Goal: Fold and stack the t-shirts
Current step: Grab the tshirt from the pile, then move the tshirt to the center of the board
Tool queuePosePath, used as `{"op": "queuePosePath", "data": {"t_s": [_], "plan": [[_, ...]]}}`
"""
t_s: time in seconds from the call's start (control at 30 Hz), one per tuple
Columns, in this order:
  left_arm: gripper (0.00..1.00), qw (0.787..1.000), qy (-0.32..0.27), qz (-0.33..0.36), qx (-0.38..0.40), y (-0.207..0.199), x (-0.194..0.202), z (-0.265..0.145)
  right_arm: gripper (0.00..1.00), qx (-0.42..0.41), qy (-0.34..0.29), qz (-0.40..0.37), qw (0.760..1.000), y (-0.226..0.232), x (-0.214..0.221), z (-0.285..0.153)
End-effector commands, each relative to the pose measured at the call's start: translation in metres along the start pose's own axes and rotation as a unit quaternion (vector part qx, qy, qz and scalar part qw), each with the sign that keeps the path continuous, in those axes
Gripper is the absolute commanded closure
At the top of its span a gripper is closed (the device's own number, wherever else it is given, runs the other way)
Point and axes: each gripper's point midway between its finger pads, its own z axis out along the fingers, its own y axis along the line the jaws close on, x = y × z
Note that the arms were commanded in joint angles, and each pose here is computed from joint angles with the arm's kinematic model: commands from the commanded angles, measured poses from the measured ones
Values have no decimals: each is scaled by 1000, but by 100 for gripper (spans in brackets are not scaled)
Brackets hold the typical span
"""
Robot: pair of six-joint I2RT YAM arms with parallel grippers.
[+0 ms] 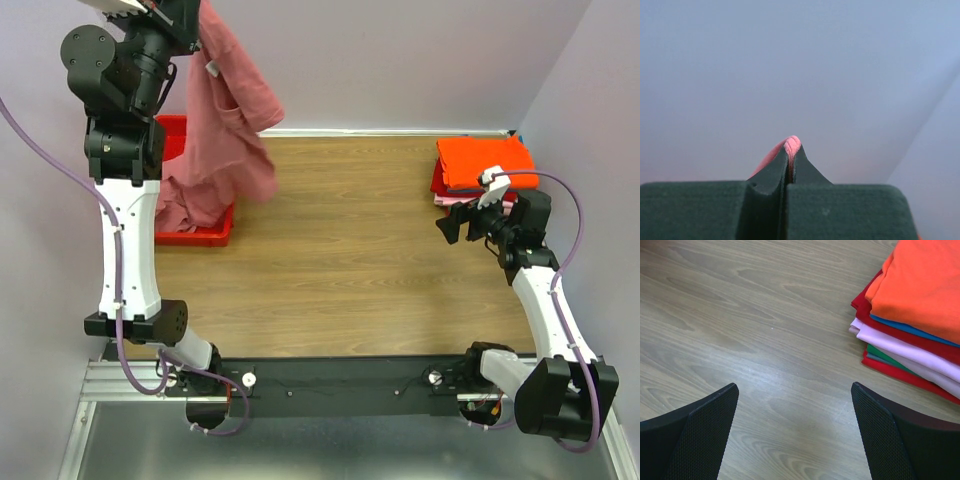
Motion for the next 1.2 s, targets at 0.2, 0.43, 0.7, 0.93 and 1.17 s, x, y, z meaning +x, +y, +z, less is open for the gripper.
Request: {"op": "queuePosePath", "data": {"t_s": [0.2, 0.43, 0.7, 0.93, 1.17], "plan": [[100, 988, -25, -48, 144, -94, -17, -4, 0, -14, -3, -7, 1000, 6, 1, -2], [100, 981, 1, -67, 183, -125, 4, -7, 0, -14, -3, -8, 1000, 6, 2, -2], [100, 972, 45, -80, 217, -155, 36, -16, 0, -14, -1, -8, 1000, 6, 3, -1], [100, 965, 89, -74, 236, -174, 68, -25, 0, -13, -1, -8, 1000, 5, 4, -1], [100, 953, 141, -63, 259, -188, 106, -41, 0, -13, 2, -7, 1000, 5, 5, -1]]}}
